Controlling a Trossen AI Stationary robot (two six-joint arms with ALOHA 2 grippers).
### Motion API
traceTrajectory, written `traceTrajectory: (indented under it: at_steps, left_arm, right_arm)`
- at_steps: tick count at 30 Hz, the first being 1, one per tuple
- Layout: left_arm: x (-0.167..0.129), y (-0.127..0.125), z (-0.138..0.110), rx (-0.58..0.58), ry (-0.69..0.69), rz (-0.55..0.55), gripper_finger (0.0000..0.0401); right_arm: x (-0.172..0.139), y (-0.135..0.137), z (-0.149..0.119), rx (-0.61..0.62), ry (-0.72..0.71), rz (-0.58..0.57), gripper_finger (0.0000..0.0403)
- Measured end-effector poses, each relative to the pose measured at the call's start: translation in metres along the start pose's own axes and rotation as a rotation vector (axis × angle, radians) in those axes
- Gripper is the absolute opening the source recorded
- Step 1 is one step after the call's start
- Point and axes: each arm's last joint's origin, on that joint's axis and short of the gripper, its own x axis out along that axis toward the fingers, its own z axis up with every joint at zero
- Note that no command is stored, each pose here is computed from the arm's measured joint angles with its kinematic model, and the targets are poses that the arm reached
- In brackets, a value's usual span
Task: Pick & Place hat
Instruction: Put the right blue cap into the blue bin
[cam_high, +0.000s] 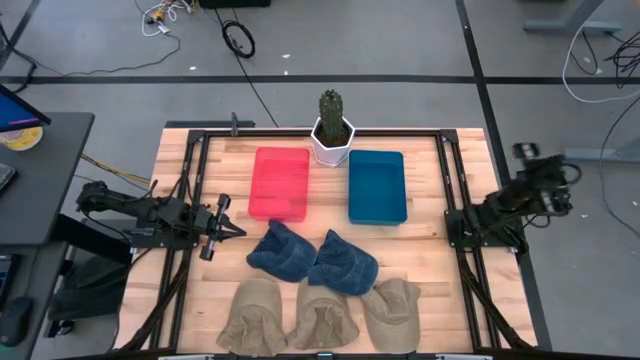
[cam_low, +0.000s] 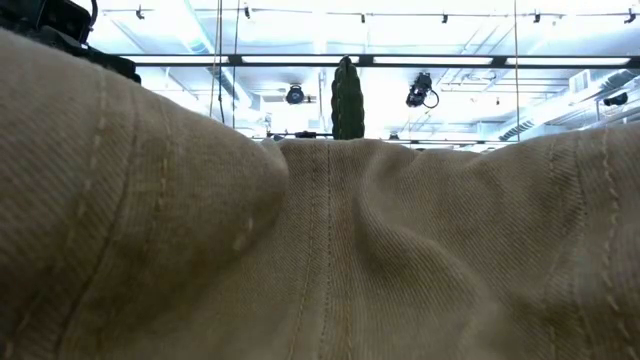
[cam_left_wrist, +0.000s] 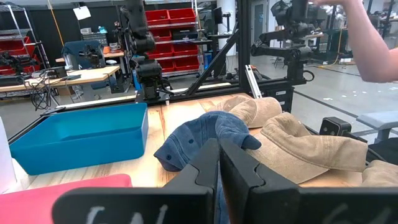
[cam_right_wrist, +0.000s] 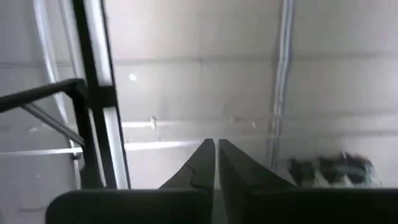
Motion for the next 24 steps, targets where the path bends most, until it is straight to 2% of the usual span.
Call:
traceTrajectory:
  at_steps: [5, 7, 11, 17, 24]
  left_arm:
    - [0.0, 0.0, 0.0, 0.0, 0.0, 0.0, 0.0021]
    - [0.0, 0.0, 0.0, 0.0, 0.0, 0.0, 0.0021]
    - [0.0, 0.0, 0.0, 0.0, 0.0, 0.0, 0.0021]
    - [0.0, 0.0, 0.0, 0.0, 0.0, 0.0, 0.0021]
    - [0.0, 0.0, 0.0, 0.0, 0.0, 0.0, 0.0021]
  right_arm:
    - [0.045, 0.002, 0.009, -0.096, -0.004, 0.158, 0.0025]
    - [0.068, 0.001, 0.011, -0.123, 0.009, 0.177, 0.0025]
    - [0.116, -0.001, 0.016, -0.122, 0.018, 0.152, 0.0025]
    - [0.19, -0.007, 0.022, -0.07, 0.078, 0.031, 0.0025]
    - [0.267, -0.009, 0.02, -0.106, 0.233, 0.061, 0.0025]
